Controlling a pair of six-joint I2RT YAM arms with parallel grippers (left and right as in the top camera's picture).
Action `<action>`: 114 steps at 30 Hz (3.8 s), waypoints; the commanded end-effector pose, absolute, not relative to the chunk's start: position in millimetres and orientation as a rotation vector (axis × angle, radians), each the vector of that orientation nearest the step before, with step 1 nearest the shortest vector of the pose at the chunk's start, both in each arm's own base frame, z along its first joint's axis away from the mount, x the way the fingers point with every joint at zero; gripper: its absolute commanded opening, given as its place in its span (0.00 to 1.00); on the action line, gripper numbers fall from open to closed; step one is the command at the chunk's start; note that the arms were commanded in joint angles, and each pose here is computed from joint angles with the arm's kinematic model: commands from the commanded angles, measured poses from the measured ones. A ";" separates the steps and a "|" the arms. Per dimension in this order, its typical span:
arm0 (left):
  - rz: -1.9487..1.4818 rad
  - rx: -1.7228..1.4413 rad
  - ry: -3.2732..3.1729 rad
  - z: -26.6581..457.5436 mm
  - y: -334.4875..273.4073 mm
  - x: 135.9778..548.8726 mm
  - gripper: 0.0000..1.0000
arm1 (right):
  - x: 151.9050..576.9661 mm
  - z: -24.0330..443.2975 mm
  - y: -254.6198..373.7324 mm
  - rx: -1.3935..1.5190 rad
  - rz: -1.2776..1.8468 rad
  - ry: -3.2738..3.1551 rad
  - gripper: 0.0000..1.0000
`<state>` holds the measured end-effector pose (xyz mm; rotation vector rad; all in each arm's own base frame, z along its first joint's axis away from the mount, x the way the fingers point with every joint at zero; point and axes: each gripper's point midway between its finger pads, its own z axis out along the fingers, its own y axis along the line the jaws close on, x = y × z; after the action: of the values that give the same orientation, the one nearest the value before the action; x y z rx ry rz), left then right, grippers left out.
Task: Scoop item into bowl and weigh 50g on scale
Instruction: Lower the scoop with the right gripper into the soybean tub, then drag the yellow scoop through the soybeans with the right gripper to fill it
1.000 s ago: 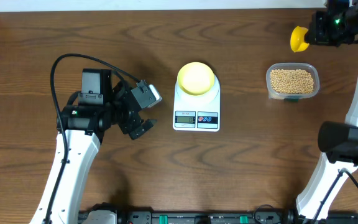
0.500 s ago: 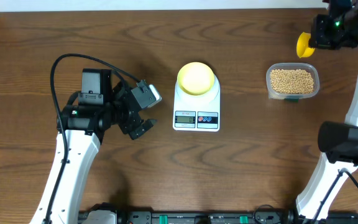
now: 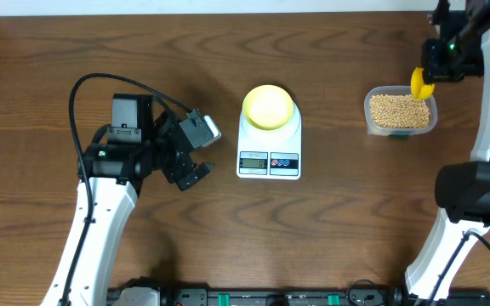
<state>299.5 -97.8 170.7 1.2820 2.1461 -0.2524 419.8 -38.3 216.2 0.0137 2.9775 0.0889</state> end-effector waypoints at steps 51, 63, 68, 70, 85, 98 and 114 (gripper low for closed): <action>-0.250 1.290 2.161 165.1 -95.4 298.3 0.97 | 413.9 112.0 -45.1 -0.088 -0.141 3.142 0.01; -0.250 1.290 2.161 165.1 -95.4 298.3 0.98 | 427.2 103.0 -15.9 -0.031 0.173 3.080 0.01; -0.250 1.290 2.161 165.1 -95.4 298.3 0.97 | 418.1 93.5 -19.4 0.007 0.231 3.110 0.01; -0.250 1.290 2.161 165.1 -95.4 298.3 0.98 | 413.2 87.8 -21.1 0.024 0.252 3.127 0.01; -0.250 1.290 2.161 165.1 -95.4 298.3 0.97 | 417.7 72.5 -62.6 0.166 0.471 3.022 0.01; -0.250 1.290 2.161 165.1 -95.4 298.3 0.98 | 400.2 32.1 -55.8 0.051 0.575 3.071 0.01; -0.250 1.290 2.161 165.1 -95.4 298.3 0.98 | 402.6 53.3 -55.0 0.091 0.920 2.886 0.01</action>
<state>299.5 -97.7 170.6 1.2819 2.1463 -0.2519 403.8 -57.3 64.7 0.0756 2.9106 0.8139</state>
